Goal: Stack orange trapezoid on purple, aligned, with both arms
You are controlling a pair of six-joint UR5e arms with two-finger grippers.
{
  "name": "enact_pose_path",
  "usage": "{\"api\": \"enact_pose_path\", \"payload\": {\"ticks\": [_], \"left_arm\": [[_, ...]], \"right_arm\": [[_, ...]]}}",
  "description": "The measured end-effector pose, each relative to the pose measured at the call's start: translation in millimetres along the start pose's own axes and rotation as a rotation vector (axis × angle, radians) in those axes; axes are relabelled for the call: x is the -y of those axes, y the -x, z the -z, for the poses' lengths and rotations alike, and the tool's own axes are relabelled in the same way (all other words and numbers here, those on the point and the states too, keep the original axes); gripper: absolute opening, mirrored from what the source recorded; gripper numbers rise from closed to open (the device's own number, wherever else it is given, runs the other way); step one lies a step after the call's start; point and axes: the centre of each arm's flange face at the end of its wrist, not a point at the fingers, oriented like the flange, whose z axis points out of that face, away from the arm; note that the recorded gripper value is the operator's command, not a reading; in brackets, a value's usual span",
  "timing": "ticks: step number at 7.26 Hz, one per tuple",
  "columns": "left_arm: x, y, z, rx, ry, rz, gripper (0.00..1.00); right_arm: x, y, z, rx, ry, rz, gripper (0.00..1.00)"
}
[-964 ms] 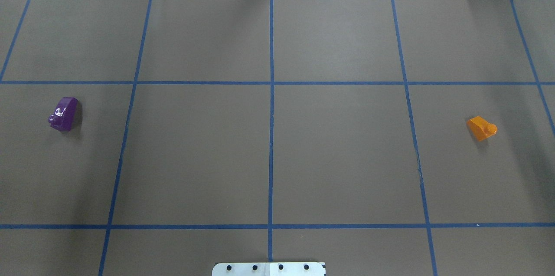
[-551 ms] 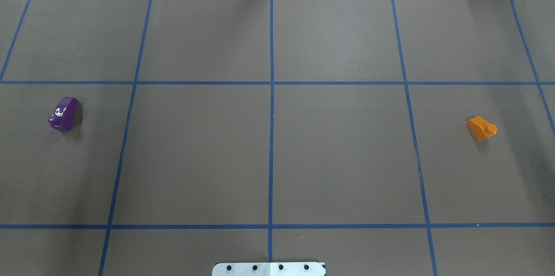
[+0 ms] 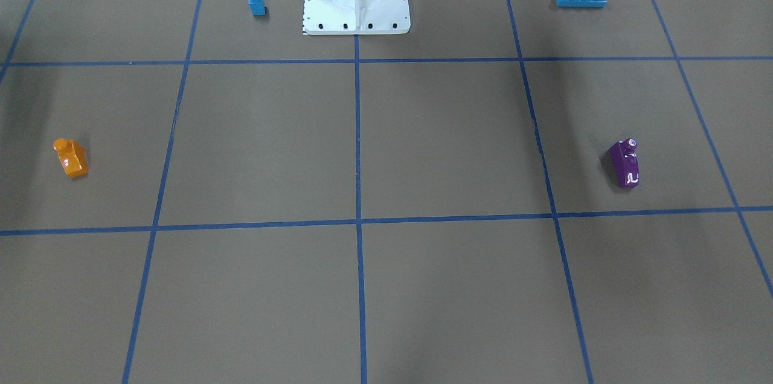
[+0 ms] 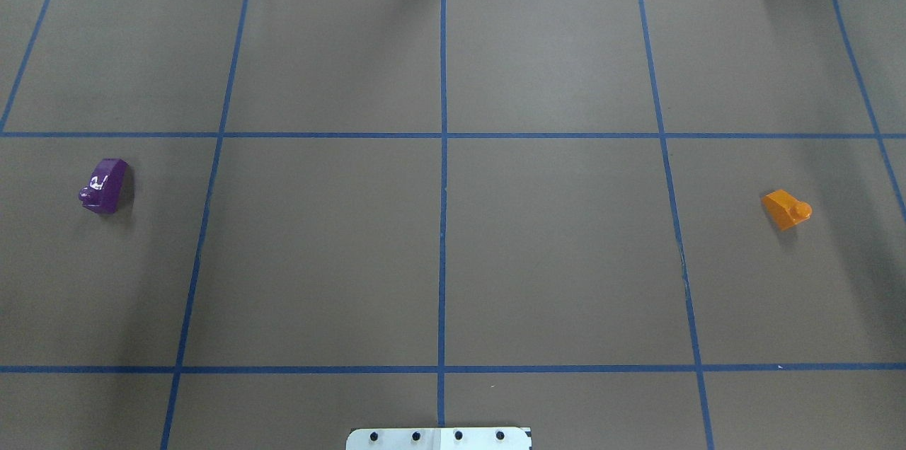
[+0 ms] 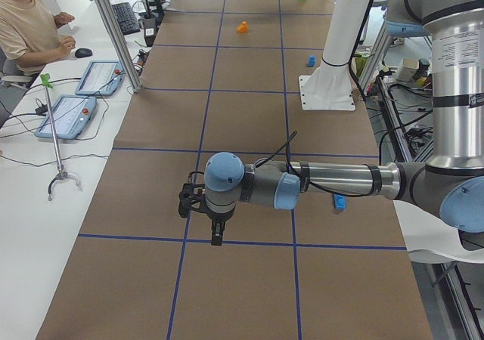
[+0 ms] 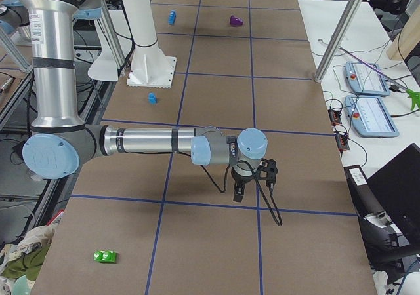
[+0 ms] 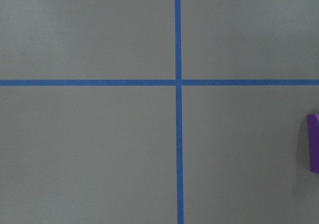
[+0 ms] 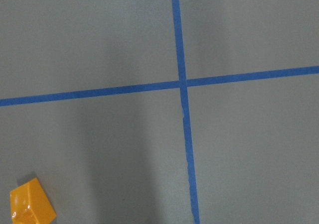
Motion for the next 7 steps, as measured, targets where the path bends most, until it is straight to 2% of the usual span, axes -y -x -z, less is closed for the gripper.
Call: {"api": "enact_pose_path", "payload": {"ticks": [4,5,7], "left_arm": [[10.0,-42.4,-26.1,-0.019,0.040,-0.081,1.00],[15.2,-65.3,-36.5,-0.036,0.050,-0.052,1.00],[30.9,-151.2,-73.7,-0.079,0.080,0.065,1.00]], "right_arm": [[-2.1,1.2,-2.2,0.021,-0.035,0.046,1.00],[-2.2,3.5,-2.7,0.032,-0.035,0.053,1.00],[-2.7,9.3,-2.1,0.074,-0.035,0.068,1.00]]}}
